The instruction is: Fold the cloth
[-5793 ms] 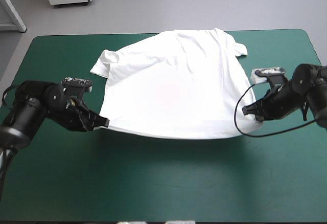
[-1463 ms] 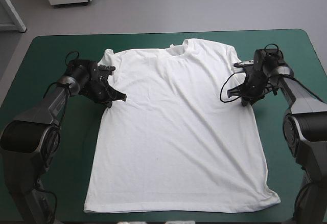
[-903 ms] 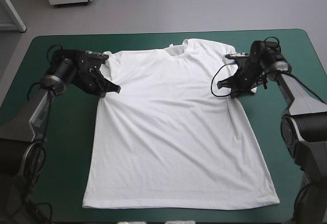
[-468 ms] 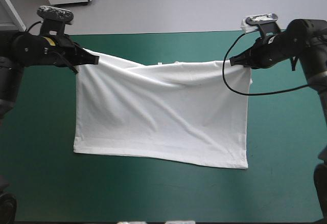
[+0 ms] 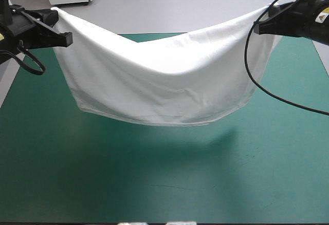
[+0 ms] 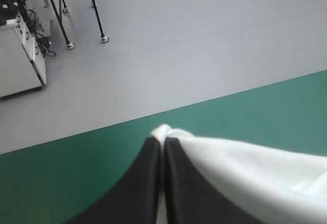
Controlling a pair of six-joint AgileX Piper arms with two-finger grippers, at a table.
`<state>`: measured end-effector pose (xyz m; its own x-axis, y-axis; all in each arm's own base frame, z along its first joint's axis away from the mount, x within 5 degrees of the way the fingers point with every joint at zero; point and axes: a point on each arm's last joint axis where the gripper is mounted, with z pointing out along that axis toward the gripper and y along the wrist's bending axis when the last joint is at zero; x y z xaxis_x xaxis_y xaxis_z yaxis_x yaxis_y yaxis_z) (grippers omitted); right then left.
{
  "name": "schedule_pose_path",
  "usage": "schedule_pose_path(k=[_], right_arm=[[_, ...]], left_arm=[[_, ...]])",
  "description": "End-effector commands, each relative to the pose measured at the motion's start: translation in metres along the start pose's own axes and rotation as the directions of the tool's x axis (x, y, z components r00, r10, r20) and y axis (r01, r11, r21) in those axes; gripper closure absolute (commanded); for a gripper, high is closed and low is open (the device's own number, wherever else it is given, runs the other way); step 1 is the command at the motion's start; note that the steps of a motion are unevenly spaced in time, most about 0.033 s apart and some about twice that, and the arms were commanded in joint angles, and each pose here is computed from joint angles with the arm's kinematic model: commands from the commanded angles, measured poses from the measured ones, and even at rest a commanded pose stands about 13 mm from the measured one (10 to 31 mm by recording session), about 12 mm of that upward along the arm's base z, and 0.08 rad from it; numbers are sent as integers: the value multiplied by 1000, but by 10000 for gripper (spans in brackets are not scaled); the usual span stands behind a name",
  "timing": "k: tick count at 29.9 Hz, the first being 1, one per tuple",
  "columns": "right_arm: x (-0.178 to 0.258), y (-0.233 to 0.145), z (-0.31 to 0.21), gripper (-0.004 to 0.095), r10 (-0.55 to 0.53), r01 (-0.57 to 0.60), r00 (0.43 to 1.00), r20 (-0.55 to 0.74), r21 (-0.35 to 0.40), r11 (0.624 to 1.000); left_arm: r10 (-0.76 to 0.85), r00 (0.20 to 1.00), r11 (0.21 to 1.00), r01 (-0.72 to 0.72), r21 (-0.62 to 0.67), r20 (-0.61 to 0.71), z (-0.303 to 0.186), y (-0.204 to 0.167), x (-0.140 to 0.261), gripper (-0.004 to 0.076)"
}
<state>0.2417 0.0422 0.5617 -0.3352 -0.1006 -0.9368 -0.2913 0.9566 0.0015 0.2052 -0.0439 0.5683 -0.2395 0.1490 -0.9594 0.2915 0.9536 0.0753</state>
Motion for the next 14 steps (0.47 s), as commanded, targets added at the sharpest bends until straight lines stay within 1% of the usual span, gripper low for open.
schedule_pose_path(k=[1,6,10,12,14], right_arm=[[-25,-2,-16,921,-18,7,972,236,46,999],[-31,-9,15,921,-16,1,966,257,59,998],[-36,-26,50,926,-22,-8,959,283,106,994],[-40,-39,64,925,7,-41,953,303,107,993],[-43,-54,79,925,43,-75,945,325,87,993]], left_arm=[[14,990,999,-10,-31,138,-2,3,-15,733],[6,991,999,-2,-33,134,35,7,-14,733],[4,982,999,5,-48,188,72,12,-15,733],[8,976,998,5,-58,218,92,15,-15,733],[20,968,998,-3,-67,249,106,17,-19,733]])
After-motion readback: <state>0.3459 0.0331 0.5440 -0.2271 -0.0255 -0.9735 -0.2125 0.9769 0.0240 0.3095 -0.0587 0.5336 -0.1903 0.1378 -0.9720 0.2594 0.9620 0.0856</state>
